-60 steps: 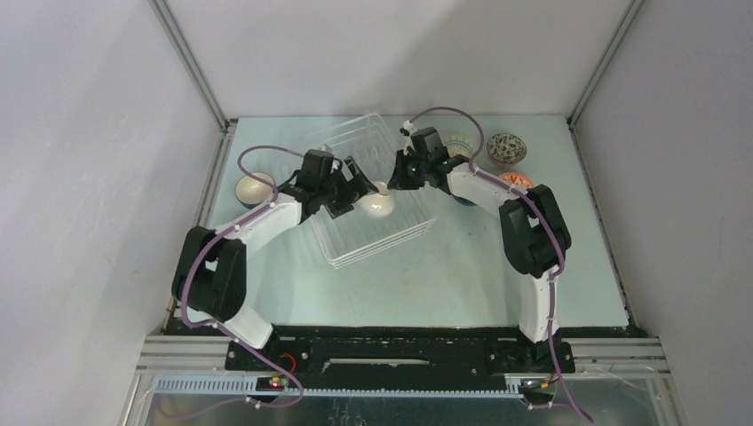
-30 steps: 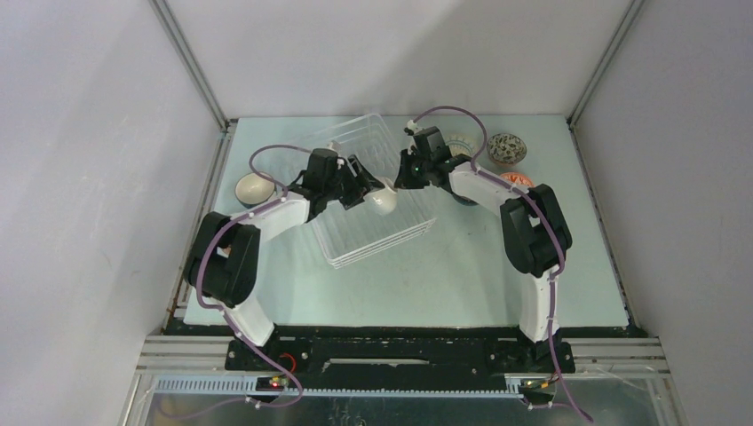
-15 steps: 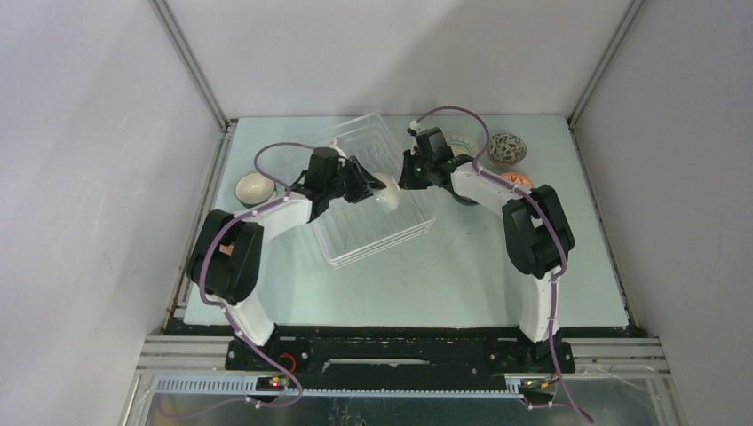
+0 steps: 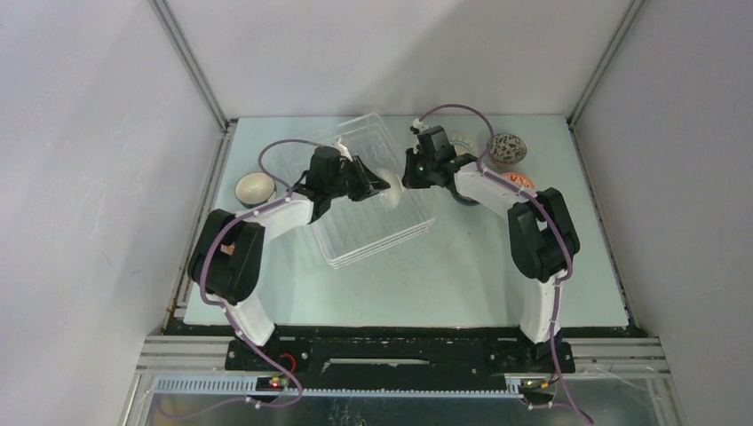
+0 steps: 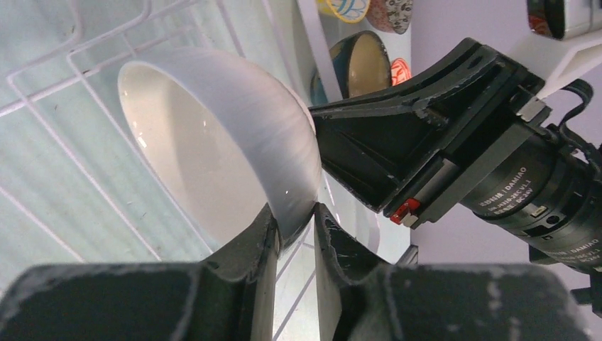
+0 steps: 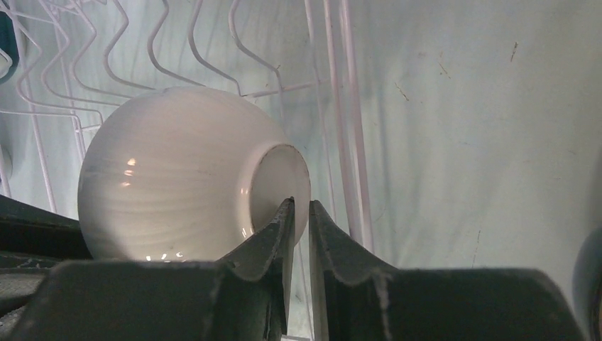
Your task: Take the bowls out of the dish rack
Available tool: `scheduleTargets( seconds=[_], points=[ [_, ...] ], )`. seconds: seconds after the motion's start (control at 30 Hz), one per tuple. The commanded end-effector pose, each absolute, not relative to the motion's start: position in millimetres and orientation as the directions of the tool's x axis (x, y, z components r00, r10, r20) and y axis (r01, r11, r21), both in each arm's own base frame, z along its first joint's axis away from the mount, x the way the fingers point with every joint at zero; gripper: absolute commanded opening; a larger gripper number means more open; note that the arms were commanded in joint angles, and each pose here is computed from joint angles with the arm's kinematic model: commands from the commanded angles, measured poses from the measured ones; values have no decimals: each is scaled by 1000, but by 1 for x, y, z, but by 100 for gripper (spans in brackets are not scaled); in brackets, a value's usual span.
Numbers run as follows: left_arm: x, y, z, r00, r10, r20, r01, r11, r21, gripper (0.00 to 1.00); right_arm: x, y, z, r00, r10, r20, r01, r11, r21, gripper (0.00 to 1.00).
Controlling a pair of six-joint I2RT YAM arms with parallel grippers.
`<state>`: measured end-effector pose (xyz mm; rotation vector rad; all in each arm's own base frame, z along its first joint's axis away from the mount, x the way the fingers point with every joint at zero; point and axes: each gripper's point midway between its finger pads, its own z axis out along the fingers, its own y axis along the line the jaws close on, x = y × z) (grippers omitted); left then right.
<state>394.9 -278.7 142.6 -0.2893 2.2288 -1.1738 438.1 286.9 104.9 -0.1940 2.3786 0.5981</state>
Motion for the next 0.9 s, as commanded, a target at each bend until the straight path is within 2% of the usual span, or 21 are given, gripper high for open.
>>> scheduleTargets(
  seconds=[0.0,0.43,0.87],
  points=[
    [403,-289,172,-751,-440,-491,232,521,-822,0,414,301,128,-766,-14,-642,-348,850,396,21],
    [402,-285,193,-712,-463,-527,311,465,-829,0,407,287,160,-724,6,-690,-344,864,368,22],
    [381,-269,227,-668,-422,-614,351,548,-759,0,386,256,209,-615,60,-786,-340,880,333,22]
  ],
)
